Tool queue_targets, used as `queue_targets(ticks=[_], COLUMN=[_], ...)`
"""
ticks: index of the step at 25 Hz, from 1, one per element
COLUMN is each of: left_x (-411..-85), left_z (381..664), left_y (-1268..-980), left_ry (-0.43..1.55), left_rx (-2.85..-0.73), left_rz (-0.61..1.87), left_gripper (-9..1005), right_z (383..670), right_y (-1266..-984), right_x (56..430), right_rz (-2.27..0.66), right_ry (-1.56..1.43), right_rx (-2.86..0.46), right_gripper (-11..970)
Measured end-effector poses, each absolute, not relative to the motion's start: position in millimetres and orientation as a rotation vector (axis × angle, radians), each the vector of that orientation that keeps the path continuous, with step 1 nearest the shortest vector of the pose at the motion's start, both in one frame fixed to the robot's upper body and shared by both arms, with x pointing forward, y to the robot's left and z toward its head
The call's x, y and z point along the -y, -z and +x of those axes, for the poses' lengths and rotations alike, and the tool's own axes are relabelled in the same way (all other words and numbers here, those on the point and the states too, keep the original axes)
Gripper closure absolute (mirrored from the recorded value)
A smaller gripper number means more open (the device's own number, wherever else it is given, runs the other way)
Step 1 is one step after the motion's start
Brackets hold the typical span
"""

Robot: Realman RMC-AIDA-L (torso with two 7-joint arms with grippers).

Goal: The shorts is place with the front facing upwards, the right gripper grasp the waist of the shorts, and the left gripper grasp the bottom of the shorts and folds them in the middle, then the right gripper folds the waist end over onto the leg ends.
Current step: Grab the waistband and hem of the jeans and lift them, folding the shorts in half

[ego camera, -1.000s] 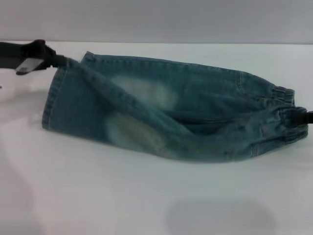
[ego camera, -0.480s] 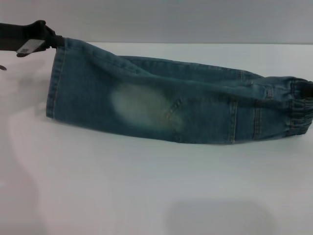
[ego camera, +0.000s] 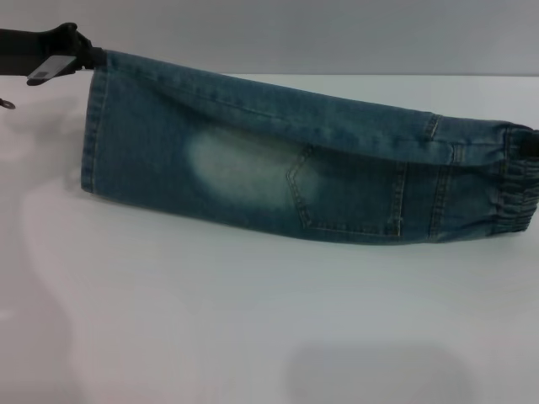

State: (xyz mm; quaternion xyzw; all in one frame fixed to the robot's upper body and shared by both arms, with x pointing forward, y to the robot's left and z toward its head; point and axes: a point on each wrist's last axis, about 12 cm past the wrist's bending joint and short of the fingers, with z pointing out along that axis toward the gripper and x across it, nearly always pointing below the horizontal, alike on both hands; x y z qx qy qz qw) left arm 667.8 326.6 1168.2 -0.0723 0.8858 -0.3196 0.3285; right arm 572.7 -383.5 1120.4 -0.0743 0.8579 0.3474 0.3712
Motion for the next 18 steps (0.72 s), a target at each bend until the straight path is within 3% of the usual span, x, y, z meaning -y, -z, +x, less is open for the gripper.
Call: queue_targets(ticks=[18], left_x=[-297], left_z=[679], left_y=[-1165], left_ry=[0.798], left_rx=[-2.284], left_rz=[-0.133], left_gripper=[930], right_z=[580], right_y=[-1127], right_x=[385], right_rz=[-0.184], right_ry=[-0.85], right_rx=[-2.137], right_gripper=[954])
